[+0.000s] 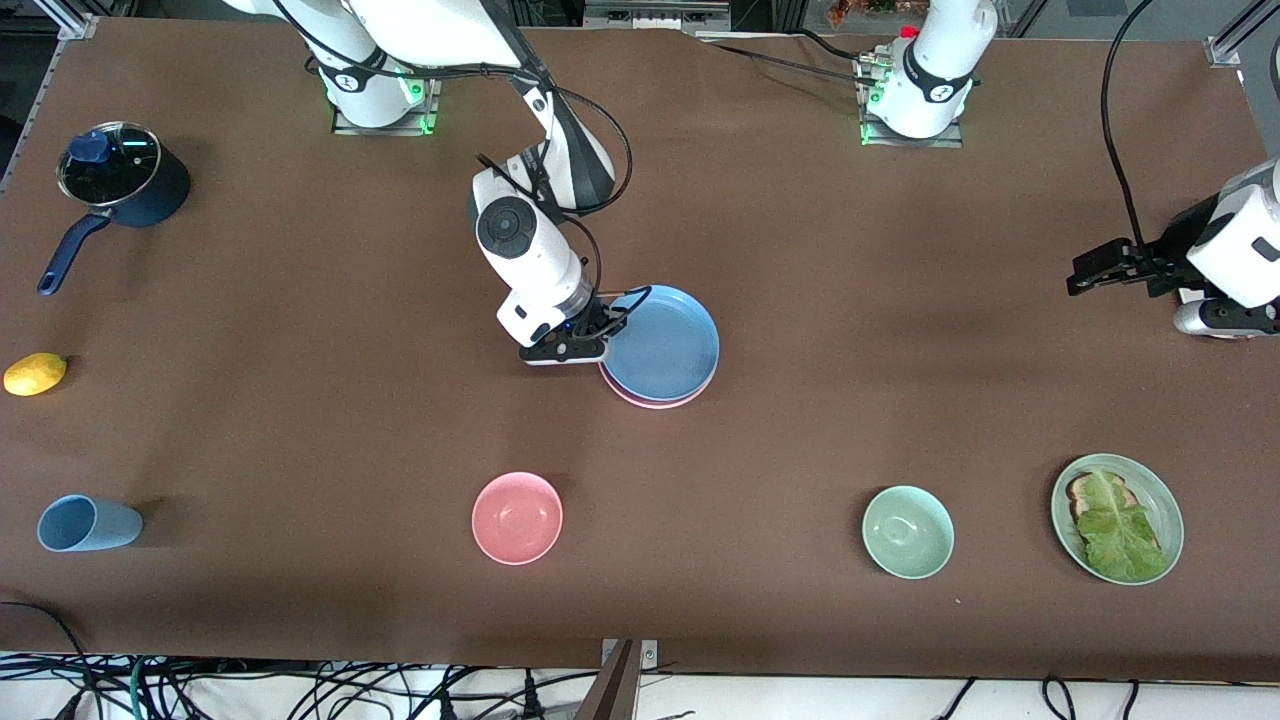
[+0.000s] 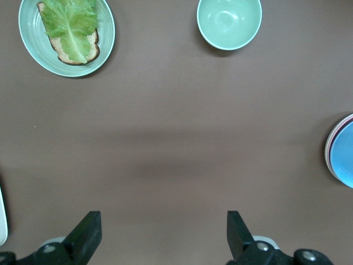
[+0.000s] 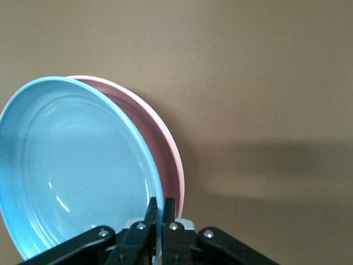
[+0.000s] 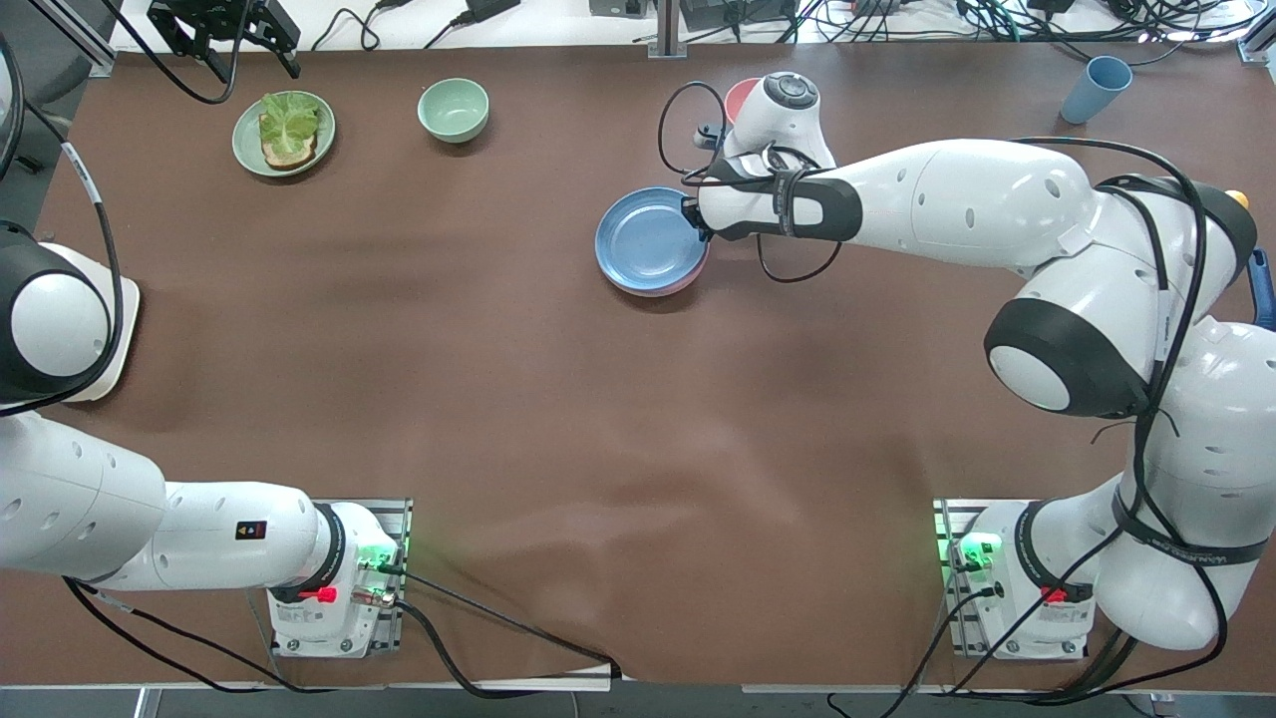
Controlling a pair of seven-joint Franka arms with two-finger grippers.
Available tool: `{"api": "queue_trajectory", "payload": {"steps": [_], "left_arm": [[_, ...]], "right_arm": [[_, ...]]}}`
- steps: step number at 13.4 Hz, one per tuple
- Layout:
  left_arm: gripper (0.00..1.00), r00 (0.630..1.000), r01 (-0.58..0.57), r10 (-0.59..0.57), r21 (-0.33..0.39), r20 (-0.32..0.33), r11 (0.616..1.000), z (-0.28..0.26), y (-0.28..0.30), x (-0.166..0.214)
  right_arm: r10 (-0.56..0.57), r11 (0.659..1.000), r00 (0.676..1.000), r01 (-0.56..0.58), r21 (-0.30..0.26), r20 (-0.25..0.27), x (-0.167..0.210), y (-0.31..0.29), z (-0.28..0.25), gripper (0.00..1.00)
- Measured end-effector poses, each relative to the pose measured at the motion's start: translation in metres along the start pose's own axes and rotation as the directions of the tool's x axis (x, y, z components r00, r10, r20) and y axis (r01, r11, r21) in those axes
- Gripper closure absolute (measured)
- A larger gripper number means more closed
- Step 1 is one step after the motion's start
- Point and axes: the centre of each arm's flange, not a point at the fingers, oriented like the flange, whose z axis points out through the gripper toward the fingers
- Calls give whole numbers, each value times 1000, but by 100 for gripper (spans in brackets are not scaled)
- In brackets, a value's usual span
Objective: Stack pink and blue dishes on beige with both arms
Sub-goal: 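Lower the blue plate onto the stack and open the right gripper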
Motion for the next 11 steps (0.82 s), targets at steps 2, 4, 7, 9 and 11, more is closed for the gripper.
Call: {"api": "queue_trajectory", "payload": {"steps": [2,4,7,9,11], "left_arm": [[0,1000,0,0,0,0,1000,0,0,0],[0,1000,0,0,0,0,1000,0,0,0],[0,1000,0,0,0,0,1000,0,0,0],[0,1000,0,0,0,0,1000,0,0,0],[0,1000,0,0,0,0,1000,0,0,0]], "right_arm": [[1,1000,1000,-1,2,-3,1,0,-1,95],[0,1000,1000,0,5,-7,3,-1,-3,95],[1,1000,1000,-1,4,-6,3,-1,-2,95],[1,1000,1000,-1,1,-4,2,0,1,95],[1,1000,1000,-1,-1,-3,3,0,3,90]]}}
